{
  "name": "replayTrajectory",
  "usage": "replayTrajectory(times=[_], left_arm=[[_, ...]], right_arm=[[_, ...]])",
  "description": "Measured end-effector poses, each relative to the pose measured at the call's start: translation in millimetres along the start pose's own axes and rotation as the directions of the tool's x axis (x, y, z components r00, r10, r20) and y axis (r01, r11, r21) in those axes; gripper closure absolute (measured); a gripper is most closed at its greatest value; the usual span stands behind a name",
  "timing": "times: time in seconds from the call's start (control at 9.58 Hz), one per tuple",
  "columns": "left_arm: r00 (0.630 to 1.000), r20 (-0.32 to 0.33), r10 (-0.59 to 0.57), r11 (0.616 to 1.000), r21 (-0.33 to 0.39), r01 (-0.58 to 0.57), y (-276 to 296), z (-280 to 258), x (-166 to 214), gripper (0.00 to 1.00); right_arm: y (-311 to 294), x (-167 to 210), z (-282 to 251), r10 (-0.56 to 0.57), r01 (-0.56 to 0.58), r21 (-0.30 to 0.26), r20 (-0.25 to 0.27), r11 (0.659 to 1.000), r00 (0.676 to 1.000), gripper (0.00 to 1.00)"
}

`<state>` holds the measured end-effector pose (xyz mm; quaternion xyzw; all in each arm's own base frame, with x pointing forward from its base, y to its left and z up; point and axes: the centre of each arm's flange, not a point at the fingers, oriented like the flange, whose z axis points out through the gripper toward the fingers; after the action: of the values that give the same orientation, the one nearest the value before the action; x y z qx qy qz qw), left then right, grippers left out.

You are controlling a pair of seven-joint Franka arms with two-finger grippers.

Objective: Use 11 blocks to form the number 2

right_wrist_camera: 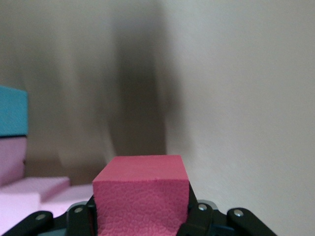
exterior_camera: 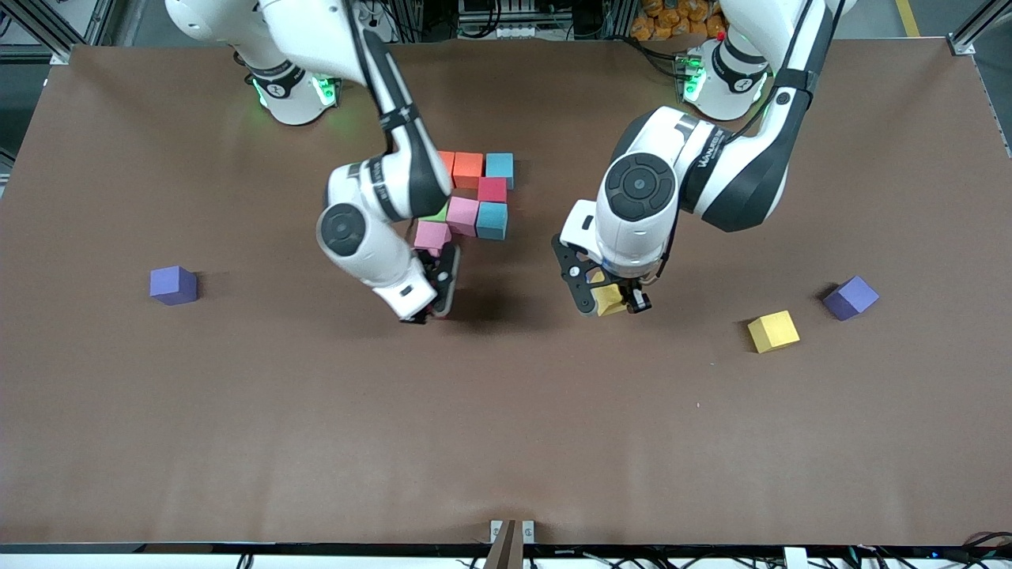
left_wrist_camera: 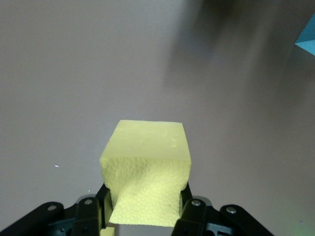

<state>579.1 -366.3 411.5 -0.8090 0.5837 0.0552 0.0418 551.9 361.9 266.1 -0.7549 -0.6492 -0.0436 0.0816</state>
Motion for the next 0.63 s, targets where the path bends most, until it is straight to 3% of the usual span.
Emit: replayTrajectory(times=[0.63], left_arm=[[0.999, 0.018, -0.027, 0.999, -0.023, 0.028, -7.5, -6.7, -26.7, 0.46]], right_arm=[[-40.2, 39.6, 21.3, -0.035, 0.034, 0.014, 0.006, 0.999, 0.999, 0.38]])
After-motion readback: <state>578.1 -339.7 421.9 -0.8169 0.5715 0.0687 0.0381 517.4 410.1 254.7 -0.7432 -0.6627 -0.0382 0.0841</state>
